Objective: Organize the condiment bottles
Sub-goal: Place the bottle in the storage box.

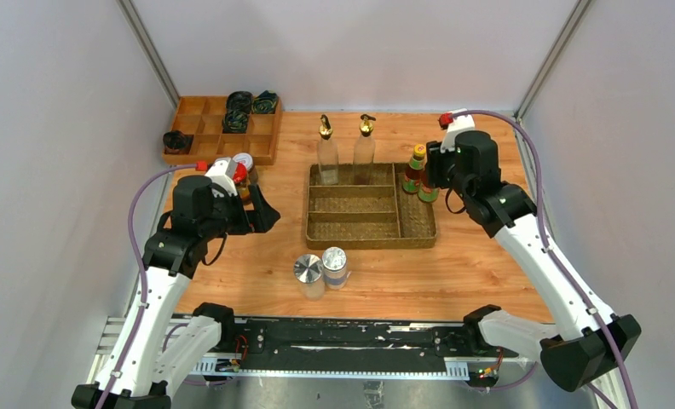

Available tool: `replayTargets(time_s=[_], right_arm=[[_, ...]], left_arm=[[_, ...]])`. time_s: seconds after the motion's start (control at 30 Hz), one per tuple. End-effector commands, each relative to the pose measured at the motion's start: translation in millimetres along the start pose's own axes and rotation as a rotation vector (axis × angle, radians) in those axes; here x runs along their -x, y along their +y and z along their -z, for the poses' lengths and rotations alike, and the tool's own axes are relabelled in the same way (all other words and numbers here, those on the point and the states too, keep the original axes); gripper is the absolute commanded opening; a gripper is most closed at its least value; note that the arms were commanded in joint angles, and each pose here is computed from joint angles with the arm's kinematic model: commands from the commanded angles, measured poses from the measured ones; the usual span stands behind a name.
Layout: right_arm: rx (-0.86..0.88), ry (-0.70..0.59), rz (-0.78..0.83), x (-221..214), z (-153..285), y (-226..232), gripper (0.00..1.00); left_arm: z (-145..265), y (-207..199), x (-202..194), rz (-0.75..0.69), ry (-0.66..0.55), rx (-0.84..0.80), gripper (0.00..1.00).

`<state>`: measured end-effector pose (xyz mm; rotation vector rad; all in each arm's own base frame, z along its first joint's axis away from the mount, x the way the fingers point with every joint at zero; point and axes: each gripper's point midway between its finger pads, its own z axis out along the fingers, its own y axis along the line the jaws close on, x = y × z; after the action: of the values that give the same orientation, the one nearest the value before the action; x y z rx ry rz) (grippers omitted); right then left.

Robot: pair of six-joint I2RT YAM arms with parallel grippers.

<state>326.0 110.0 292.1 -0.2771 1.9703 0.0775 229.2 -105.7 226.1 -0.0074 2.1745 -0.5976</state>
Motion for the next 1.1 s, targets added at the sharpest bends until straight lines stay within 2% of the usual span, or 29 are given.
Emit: replayTargets(time_s=[0.0, 1.07], right_arm=[[-0.033, -0.158, -0.018, 31, -7, -2, 0.31], [0.043, -0.048, -0.095, -64, -75, 30, 0.31]], left_arm=[[1, 1, -4, 0.0, 0.016, -0.002, 0.99], [-8, 12, -13, -0.004, 0.054, 0.037, 0.99]])
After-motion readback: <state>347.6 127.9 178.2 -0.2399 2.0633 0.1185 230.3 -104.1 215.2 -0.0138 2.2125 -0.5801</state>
